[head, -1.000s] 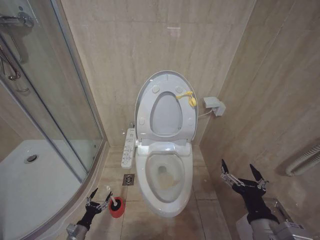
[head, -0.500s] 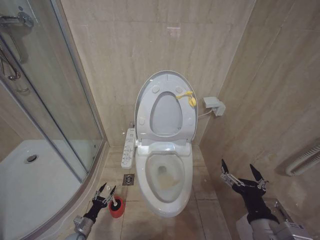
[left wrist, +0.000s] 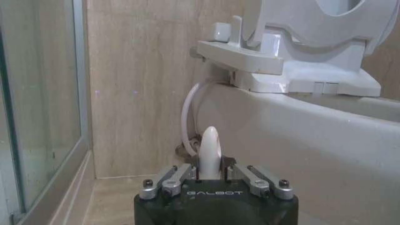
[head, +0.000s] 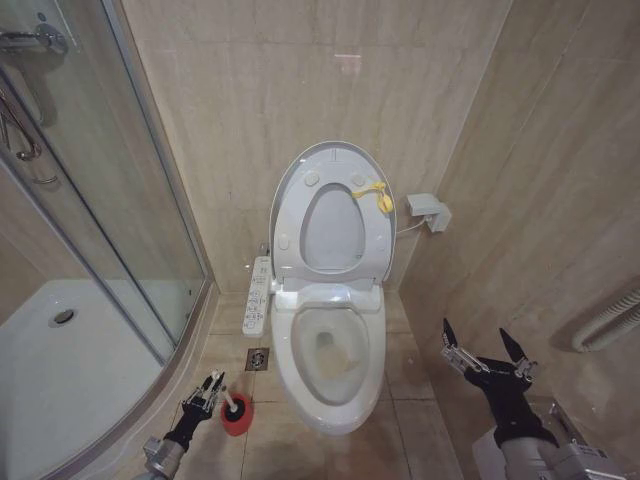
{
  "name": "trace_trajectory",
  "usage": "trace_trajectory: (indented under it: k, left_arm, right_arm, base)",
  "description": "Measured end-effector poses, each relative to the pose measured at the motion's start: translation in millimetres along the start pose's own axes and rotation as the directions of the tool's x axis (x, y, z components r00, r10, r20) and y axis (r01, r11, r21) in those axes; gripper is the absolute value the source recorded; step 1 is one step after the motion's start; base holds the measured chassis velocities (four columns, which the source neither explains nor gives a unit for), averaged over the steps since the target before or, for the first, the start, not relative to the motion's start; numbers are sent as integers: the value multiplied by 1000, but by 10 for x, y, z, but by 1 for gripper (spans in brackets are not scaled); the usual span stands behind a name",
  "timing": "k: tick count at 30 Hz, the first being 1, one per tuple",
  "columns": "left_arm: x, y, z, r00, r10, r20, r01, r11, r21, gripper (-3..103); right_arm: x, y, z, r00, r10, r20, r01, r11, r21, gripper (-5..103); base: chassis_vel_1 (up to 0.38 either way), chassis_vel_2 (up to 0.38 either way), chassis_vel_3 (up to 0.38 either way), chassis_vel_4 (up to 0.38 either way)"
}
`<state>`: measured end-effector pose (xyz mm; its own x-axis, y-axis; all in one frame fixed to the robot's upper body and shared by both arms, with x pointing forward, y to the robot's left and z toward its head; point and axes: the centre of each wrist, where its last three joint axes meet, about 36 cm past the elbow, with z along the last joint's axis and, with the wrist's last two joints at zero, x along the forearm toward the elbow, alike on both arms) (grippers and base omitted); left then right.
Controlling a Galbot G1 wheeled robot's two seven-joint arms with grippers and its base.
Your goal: Open the toilet lid, clean the toilet bowl with a toilet brush, close the toilet lid, and flush.
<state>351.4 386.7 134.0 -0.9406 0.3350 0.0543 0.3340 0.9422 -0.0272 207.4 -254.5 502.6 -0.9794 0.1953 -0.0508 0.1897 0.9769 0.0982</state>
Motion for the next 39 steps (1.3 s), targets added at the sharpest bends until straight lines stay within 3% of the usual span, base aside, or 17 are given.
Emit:
trace_trajectory:
  k: [20, 29, 39]
  left_arm:
    - [250, 122, -115, 999, 24, -30, -25, 999, -34, 22]
    - [387, 11, -322, 1000, 27, 11, -27, 999, -26, 22]
    - [498, -40, -788, 993, 14, 116, -11, 1000, -28, 22]
  right_arm:
    - [0, 0, 0, 1000, 0, 0, 0, 1000, 0, 100]
    - [0, 0, 0, 1000, 0, 0, 0, 1000, 0, 100]
    - [0, 0, 0, 1000, 0, 0, 0, 1000, 0, 100]
  base:
    - [0, 0, 0, 0]
    - [0, 0, 0, 0]
    - [0, 0, 0, 0]
